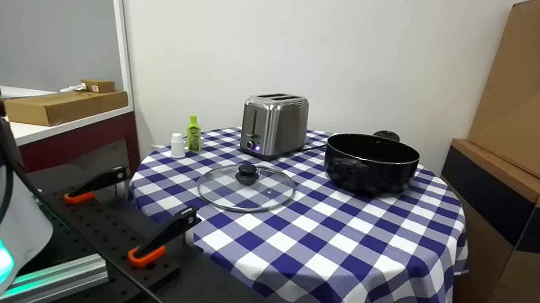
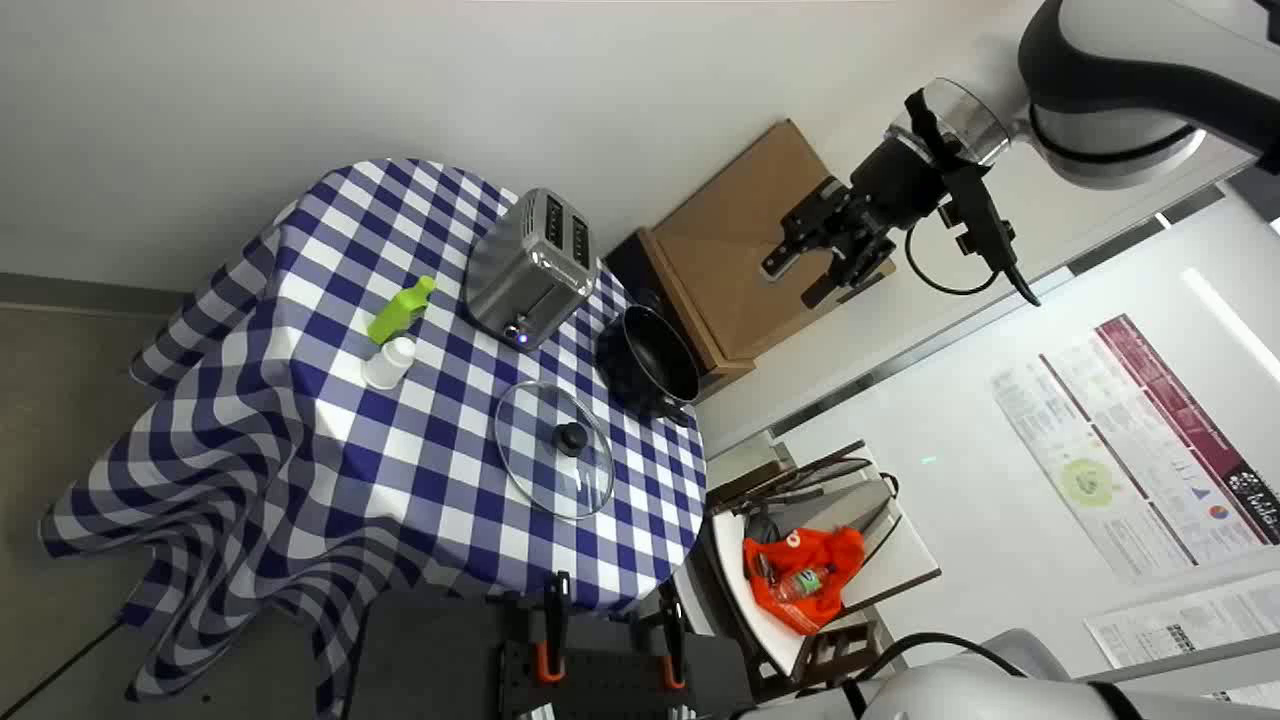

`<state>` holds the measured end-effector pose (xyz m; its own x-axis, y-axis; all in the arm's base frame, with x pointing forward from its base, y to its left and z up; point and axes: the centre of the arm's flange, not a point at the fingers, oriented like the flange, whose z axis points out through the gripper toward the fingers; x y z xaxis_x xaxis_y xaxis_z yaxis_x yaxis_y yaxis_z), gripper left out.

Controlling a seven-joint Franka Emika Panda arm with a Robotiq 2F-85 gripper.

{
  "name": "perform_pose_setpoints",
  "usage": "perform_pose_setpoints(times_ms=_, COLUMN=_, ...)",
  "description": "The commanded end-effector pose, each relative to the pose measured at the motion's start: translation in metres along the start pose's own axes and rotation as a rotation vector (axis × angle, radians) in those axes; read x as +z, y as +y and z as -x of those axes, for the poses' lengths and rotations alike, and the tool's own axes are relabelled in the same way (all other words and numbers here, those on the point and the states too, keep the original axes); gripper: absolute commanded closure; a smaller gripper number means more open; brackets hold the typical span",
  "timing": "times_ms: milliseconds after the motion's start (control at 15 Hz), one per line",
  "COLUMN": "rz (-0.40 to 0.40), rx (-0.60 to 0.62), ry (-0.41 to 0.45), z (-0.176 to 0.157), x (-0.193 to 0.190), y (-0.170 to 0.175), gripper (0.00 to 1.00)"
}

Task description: Turn off the toaster

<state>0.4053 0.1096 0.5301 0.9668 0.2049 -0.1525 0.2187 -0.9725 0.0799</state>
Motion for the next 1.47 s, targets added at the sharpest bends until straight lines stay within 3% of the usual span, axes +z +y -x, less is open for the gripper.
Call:
perform_pose_setpoints(times_ms=0, rz=0.0, rx=0.0, ry=0.002, z=0.0, x=-0.001, y=0.0, gripper=0.0)
perform_pose_setpoints(times_ms=267, rz=0.0, rx=0.0, ry=0.002, z=0.0, x=-0.001, y=0.0, gripper=0.0)
perform_pose_setpoints(times_ms=400, rz=0.042, rx=0.024, ry=0.02, z=-0.001, x=0.001, y=0.001, gripper=0.0)
perform_pose_setpoints(times_ms=467, rz=0.067, rx=0.031, ry=0.028, z=-0.003, x=0.003, y=0.002, gripper=0.25)
perform_pose_setpoints(times_ms=600, rz=0.141, rx=0.036, ry=0.037, z=-0.006, x=0.006, y=0.004, gripper=0.32)
perform_pose_setpoints(times_ms=867, rz=0.274, rx=0.007, ry=0.074, z=-0.019, x=0.018, y=0.005, gripper=0.62)
perform_pose_setpoints(times_ms=1133, rz=0.339, rx=-0.014, ry=0.139, z=-0.045, x=0.039, y=0.002, gripper=0.92)
perform_pose_setpoints(times_ms=1200, rz=0.348, rx=-0.013, ry=0.151, z=-0.052, x=0.046, y=0.001, gripper=0.99)
perform_pose_setpoints(times_ms=1400, rz=0.358, rx=0.005, ry=0.195, z=-0.081, x=0.082, y=0.0, gripper=1.0)
